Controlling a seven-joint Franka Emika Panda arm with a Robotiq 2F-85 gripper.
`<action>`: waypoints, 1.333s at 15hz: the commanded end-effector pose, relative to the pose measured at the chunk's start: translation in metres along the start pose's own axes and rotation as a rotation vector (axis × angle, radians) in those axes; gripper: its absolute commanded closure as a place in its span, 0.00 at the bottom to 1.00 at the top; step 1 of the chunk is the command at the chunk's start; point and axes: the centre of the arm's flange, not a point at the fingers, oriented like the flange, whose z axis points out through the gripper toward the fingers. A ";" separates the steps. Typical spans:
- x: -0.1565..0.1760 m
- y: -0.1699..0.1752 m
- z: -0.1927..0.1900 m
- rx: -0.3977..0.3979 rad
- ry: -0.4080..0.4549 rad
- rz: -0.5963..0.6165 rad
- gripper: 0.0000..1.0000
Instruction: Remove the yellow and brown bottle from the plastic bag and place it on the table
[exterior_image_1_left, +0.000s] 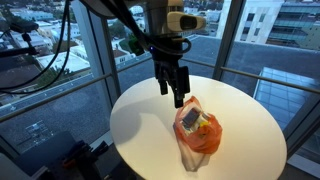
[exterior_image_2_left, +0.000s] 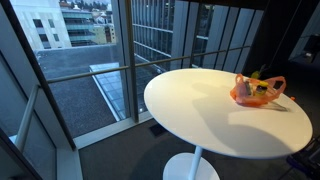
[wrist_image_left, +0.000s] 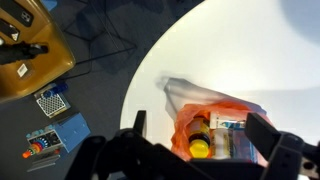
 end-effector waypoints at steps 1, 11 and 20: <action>0.037 -0.018 0.004 0.055 -0.026 0.095 0.00; 0.050 -0.030 0.018 0.112 -0.088 0.124 0.00; 0.090 -0.040 0.039 0.202 -0.011 0.183 0.00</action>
